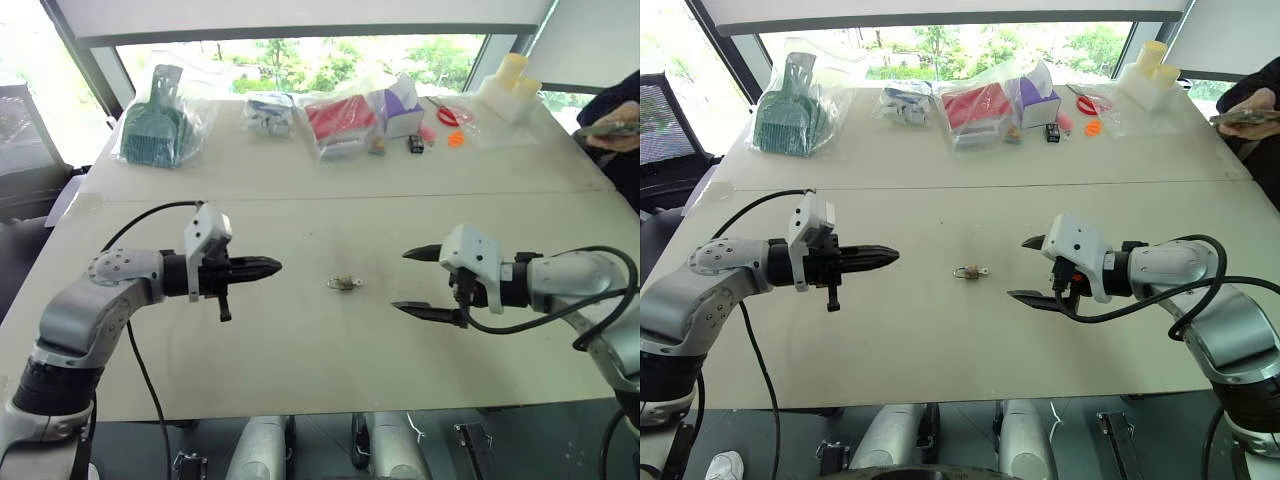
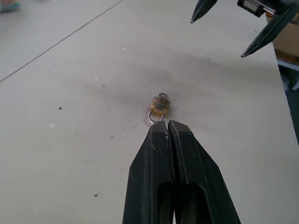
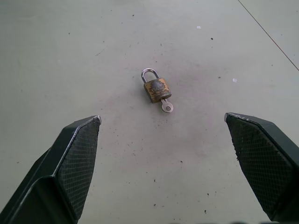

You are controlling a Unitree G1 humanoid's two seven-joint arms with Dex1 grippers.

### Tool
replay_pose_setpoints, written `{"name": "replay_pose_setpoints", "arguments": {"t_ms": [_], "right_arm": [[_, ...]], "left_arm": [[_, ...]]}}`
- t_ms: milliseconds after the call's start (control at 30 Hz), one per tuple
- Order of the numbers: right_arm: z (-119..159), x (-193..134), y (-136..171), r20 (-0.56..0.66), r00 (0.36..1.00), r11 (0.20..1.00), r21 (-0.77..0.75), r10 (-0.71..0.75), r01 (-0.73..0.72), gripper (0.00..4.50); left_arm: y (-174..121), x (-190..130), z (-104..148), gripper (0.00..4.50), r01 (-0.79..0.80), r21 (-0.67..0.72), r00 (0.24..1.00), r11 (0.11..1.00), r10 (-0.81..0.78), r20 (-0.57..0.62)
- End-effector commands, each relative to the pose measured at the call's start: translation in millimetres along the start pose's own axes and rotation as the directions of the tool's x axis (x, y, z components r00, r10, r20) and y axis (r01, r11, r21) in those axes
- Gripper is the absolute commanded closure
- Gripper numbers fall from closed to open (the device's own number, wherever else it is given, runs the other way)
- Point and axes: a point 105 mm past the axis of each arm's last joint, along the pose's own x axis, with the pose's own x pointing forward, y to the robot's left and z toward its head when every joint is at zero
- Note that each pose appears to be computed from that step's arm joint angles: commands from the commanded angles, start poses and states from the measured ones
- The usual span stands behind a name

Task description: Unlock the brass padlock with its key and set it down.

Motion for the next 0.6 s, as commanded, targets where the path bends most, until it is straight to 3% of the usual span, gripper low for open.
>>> {"name": "replay_pose_setpoints", "arguments": {"t_ms": [33, 600], "right_arm": [[9.0, -0.3, -1.6, 0.022, 1.000, 0.999, -0.045, -0.007, 0.008, 0.09], [9.2, 1.7, -4.1, 0.025, 1.000, 0.998, -0.056, -0.018, 0.019, 0.09]], "left_arm": [[-1.9, -3.9, 12.7, 4.50, -0.011, 0.042, 0.999, 0.999, 0.009, 0.031], [6.5, -0.1, 14.0, 4.50, -0.018, 0.095, 1.000, 0.995, 0.018, 0.008]]}}
